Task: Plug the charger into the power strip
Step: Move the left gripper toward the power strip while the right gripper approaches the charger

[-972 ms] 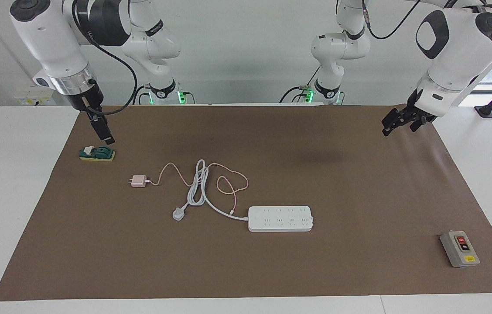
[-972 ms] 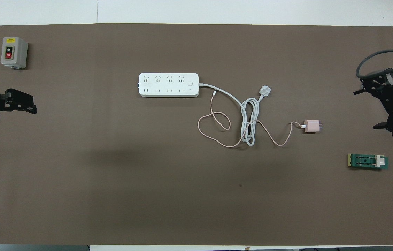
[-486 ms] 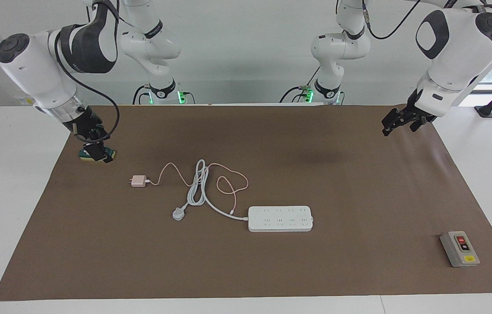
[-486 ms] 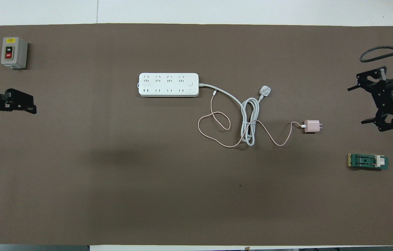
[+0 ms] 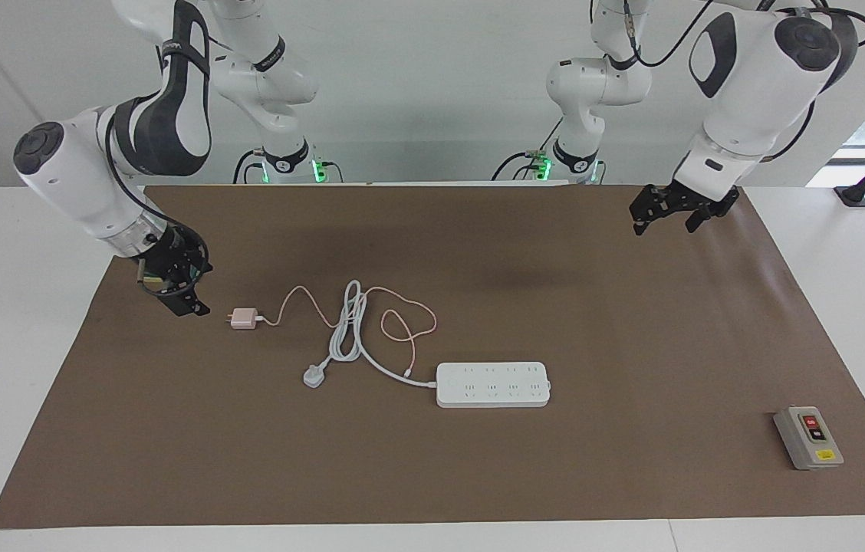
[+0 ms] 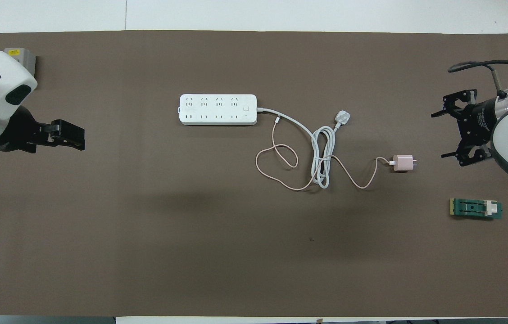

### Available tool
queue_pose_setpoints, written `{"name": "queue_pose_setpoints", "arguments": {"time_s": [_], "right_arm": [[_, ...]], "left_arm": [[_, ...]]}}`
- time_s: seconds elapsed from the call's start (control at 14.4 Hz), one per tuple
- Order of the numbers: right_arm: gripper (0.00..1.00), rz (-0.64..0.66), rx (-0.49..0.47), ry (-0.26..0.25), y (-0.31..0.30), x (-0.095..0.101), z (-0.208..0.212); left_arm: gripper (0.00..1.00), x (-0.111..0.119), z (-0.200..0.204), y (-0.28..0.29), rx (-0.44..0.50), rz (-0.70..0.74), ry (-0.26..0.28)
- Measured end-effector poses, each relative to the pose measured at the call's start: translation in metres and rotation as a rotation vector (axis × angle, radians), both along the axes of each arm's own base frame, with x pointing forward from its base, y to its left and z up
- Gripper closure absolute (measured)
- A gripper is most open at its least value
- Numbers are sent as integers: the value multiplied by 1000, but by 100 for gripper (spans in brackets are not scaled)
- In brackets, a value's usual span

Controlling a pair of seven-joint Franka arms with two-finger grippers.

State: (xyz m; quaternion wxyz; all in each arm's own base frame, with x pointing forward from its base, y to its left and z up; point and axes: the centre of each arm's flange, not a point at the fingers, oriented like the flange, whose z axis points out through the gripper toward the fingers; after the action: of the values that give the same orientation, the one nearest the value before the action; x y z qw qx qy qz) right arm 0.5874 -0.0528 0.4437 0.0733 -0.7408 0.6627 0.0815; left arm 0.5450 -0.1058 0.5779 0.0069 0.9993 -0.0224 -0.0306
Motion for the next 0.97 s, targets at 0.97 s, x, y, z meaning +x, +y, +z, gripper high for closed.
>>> {"name": "queue_pose_setpoints", "arguments": {"time_s": [0.97], "right_arm": [[0, -72, -13, -65, -3, -6, -40]], "left_arm": [[0, 22, 0, 20, -58, -72, -97]]}}
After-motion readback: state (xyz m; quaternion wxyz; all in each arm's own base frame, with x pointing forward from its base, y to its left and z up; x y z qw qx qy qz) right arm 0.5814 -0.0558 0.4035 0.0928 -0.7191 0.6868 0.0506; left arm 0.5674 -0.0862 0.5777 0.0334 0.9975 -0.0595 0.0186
